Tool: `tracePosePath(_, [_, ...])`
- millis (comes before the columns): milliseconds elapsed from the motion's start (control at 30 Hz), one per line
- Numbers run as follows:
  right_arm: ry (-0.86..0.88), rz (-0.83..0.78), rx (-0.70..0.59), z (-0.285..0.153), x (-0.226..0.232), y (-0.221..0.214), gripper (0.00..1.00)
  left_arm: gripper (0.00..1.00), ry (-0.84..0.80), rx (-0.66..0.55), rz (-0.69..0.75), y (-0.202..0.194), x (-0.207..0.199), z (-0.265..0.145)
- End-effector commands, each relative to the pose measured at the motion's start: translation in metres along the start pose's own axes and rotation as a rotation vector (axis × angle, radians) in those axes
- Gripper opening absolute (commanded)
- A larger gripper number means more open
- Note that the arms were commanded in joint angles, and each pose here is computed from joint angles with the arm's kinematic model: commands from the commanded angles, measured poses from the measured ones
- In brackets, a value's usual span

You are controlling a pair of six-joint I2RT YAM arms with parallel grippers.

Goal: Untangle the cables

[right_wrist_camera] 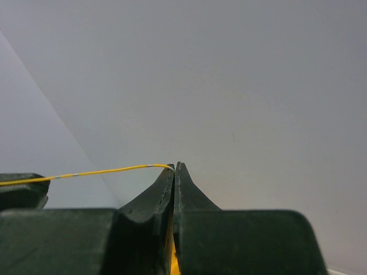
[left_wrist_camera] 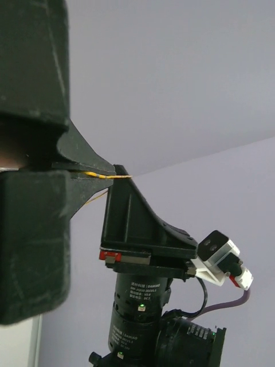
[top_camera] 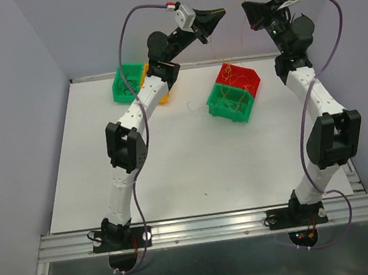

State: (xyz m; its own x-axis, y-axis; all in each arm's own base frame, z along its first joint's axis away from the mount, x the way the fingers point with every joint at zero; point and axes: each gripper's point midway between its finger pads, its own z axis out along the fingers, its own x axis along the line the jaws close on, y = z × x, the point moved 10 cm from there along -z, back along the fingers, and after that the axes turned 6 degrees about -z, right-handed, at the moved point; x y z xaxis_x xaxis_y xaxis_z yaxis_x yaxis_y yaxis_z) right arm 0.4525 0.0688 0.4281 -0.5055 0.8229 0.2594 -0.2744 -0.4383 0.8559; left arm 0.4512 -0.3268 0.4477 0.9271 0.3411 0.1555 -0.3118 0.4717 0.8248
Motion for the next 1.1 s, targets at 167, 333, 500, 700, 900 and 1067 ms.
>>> tracePosePath(167, [-0.134, 0.000, 0.020, 0.009, -0.056, 0.005, 0.00, 0.06, 0.048, -0.194, 0.235, 0.029, 0.002, 0.008])
tracePosePath(333, [-0.169, 0.008, 0.051, 0.012, -0.083, -0.029, 0.01, 0.06, 0.080, -0.157, 0.269, -0.016, 0.017, 0.005])
tracePosePath(500, [-0.201, 0.026, 0.093, 0.005, -0.116, -0.088, 0.00, 0.06, 0.088, -0.114, 0.280, -0.051, 0.020, -0.008])
tracePosePath(700, [-0.231, 0.037, 0.122, -0.004, -0.141, -0.138, 0.01, 0.06, 0.107, -0.013, 0.264, -0.105, 0.027, -0.025])
tracePosePath(900, [-0.346, 0.002, 0.187, -0.034, -0.160, -0.185, 0.01, 0.06, 0.097, 0.055, 0.215, -0.146, 0.027, -0.037])
tracePosePath(1067, [-0.402, 0.024, 0.262, -0.055, -0.169, -0.225, 0.01, 0.06, 0.087, 0.127, 0.196, -0.179, 0.022, -0.046])
